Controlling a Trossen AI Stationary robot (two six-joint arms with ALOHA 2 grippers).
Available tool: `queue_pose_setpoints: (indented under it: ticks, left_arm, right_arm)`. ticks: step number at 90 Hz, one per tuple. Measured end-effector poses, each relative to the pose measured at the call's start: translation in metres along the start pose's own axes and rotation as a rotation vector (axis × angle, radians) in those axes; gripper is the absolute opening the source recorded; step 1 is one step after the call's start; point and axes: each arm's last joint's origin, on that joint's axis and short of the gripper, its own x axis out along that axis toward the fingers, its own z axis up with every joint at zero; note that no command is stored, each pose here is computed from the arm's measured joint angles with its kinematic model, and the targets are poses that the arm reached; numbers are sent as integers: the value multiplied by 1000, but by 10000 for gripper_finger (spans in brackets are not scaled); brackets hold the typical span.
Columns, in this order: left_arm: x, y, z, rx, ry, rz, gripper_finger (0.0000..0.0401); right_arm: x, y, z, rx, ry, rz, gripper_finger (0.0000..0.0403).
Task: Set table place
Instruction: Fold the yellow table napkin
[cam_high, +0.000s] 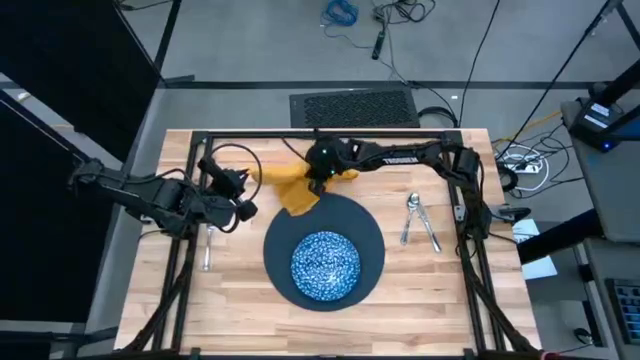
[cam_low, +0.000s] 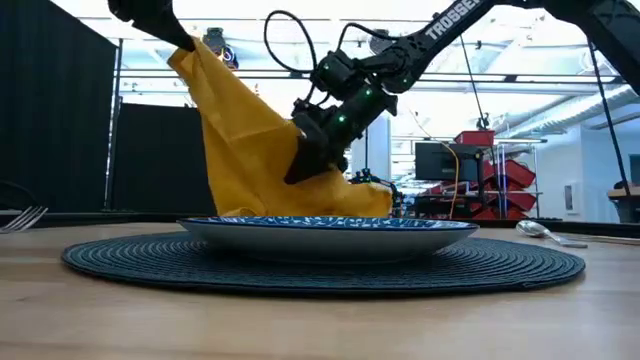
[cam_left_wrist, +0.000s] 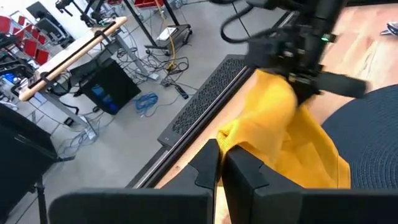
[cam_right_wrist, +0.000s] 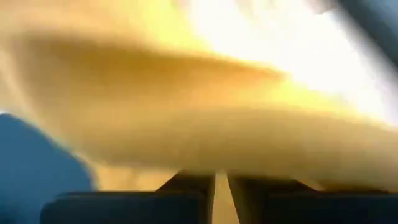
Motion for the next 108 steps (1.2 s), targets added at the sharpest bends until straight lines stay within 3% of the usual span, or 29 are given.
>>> queue_pose_setpoints:
  ticks: [34, 76, 108]
  left_arm:
    - [3, 1, 0, -2, 6, 14, 0]
    - [9, 6, 2, -49, 23, 54, 0]
    - [10, 5, 1, -42, 27, 52, 0]
  right_arm:
    - [0, 1, -9, -21, 90, -57, 110]
    - [28, -15, -27, 75, 118, -81, 114]
    - [40, -21, -34, 94, 118, -180, 114]
